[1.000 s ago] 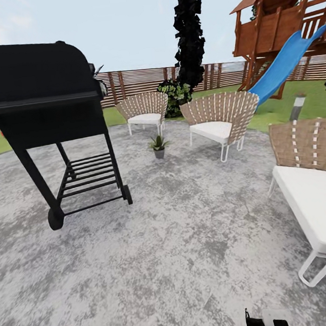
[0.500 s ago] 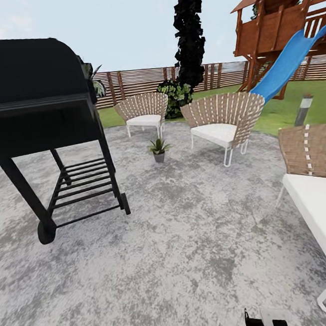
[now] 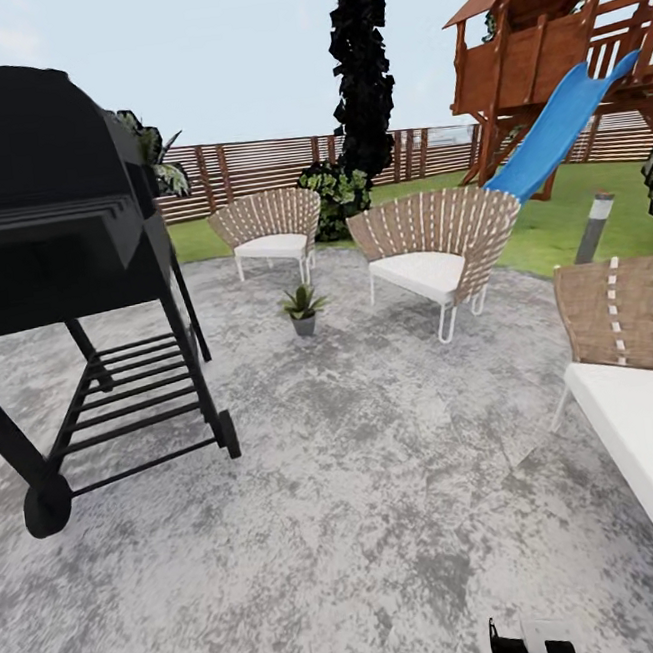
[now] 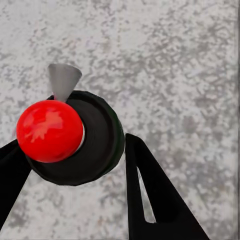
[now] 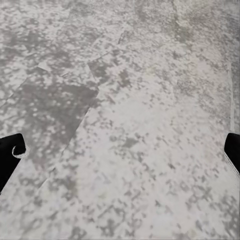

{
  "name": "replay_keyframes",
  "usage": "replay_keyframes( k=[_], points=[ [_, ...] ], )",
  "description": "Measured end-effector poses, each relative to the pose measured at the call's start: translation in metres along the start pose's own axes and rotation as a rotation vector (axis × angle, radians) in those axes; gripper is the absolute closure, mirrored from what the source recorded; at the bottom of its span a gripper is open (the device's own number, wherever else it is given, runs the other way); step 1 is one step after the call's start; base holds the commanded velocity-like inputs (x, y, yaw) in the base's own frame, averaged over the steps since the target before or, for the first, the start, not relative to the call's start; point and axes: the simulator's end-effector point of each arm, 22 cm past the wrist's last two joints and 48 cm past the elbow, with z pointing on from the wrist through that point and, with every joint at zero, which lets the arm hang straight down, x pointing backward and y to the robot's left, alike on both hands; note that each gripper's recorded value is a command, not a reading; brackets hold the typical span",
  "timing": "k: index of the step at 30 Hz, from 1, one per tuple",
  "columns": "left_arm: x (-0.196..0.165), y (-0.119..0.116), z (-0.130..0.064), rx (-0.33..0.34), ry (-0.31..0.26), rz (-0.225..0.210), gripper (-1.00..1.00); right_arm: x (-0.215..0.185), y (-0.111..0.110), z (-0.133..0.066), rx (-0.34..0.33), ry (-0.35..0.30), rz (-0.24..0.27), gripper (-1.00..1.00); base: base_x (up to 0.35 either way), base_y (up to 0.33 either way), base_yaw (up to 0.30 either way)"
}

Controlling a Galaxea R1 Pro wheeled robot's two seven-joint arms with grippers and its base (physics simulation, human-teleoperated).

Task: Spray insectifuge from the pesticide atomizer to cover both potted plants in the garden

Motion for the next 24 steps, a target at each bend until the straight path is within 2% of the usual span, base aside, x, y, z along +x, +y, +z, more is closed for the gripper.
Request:
replay_keyframes(
  k=[24],
  points=[
    [0.0,0.0,0.0,0.0,0.0,0.0,1.0,0.0,0.0,0.0,0.0,0.0,0.0,-1.0,0.303,-0.128,0.0]
  ],
)
